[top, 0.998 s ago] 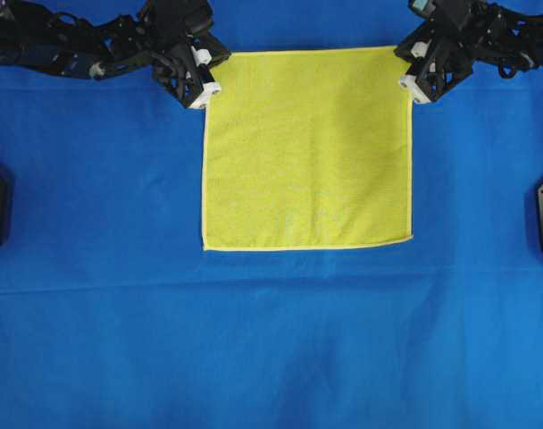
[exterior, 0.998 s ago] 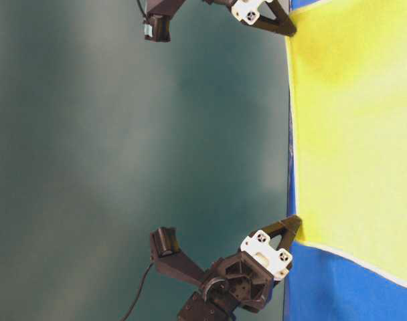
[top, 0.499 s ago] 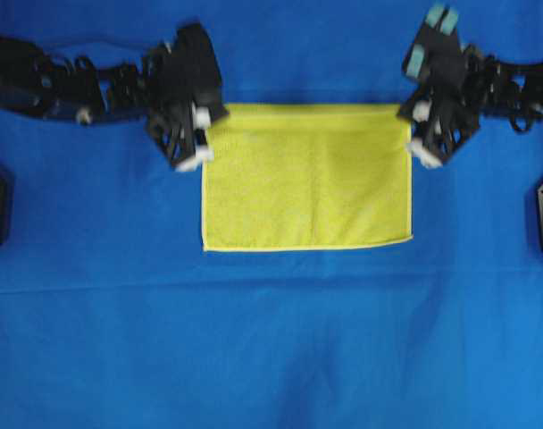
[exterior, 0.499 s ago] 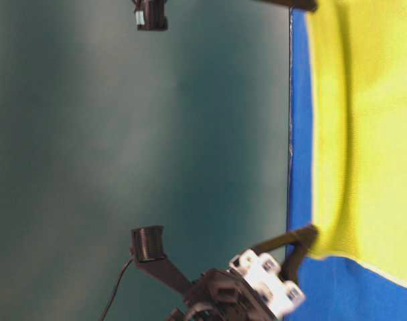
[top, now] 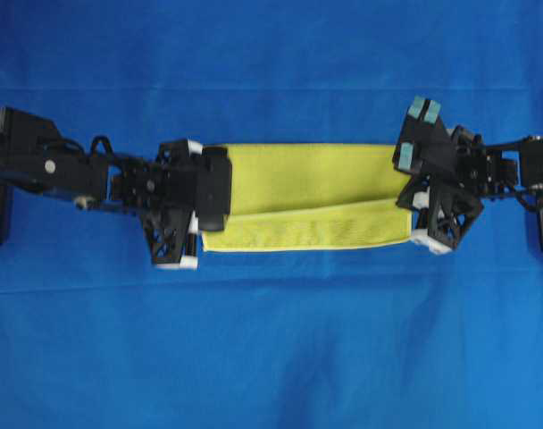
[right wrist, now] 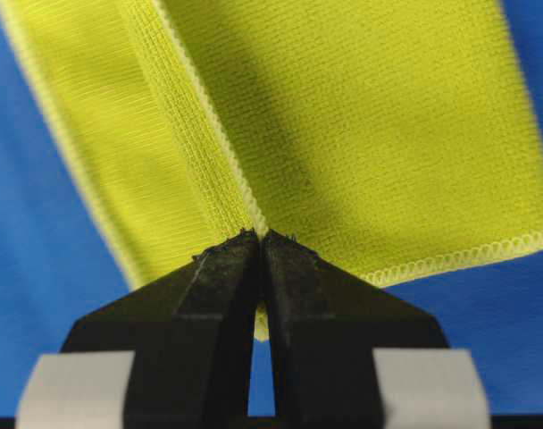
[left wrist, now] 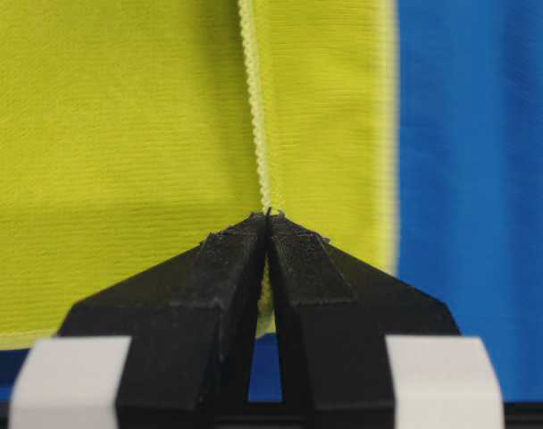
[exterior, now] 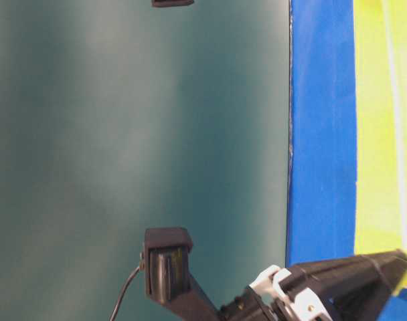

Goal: Fold the yellow towel.
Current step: 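Lift the far edge with both grippers and fold it toward the near edge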

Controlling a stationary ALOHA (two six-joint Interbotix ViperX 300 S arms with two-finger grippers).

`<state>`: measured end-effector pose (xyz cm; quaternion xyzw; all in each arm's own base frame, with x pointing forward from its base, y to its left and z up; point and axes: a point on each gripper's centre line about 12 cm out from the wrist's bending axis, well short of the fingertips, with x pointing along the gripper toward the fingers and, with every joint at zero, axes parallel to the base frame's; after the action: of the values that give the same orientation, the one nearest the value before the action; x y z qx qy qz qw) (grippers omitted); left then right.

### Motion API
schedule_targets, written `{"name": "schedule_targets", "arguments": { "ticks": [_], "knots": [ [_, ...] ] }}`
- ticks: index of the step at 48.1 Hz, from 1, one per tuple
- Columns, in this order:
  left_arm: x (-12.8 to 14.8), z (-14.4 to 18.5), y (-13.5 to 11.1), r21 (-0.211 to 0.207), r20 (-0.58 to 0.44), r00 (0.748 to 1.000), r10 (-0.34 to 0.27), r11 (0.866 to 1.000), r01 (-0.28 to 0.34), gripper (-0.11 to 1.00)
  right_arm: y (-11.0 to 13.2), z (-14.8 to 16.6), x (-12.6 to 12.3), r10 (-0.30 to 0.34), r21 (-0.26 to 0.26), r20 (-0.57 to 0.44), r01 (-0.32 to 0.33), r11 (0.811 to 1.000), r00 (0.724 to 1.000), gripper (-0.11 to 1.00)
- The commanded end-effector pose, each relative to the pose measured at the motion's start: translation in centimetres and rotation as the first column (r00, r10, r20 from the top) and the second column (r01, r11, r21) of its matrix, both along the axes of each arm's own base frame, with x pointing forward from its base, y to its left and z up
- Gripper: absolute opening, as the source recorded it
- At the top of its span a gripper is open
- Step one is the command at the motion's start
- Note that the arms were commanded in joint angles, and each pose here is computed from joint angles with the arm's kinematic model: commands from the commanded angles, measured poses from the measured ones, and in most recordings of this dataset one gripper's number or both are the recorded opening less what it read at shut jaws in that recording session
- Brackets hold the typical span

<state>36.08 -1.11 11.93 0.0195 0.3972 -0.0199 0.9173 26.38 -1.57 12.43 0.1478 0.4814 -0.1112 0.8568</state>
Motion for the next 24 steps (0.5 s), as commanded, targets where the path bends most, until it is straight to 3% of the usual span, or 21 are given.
{"name": "schedule_targets", "arguments": {
  "ticks": [1, 10, 24],
  "knots": [
    [0.2, 0.6, -1.0, -0.012, 0.018, 1.000, -0.015, 1.000, 0.016, 0.02, 1.0, 0.8, 0.4, 0.021, 0.011, 0.044, -0.022, 1.000, 0.999, 0.03],
    [0.2, 0.6, -2.2, -0.047, 0.024, 1.000, -0.012, 0.999, 0.013, 0.02, 2.0, 0.9, 0.5, 0.038, 0.024, 0.057, -0.039, 0.999, 0.998, 0.03],
    [0.5, 0.7, -2.3, -0.048, 0.030, 0.999, -0.012, 0.999, 0.013, 0.03, 2.0, 1.1, 0.8, 0.037, 0.027, 0.086, -0.039, 0.999, 0.996, 0.03]
  ]
}}
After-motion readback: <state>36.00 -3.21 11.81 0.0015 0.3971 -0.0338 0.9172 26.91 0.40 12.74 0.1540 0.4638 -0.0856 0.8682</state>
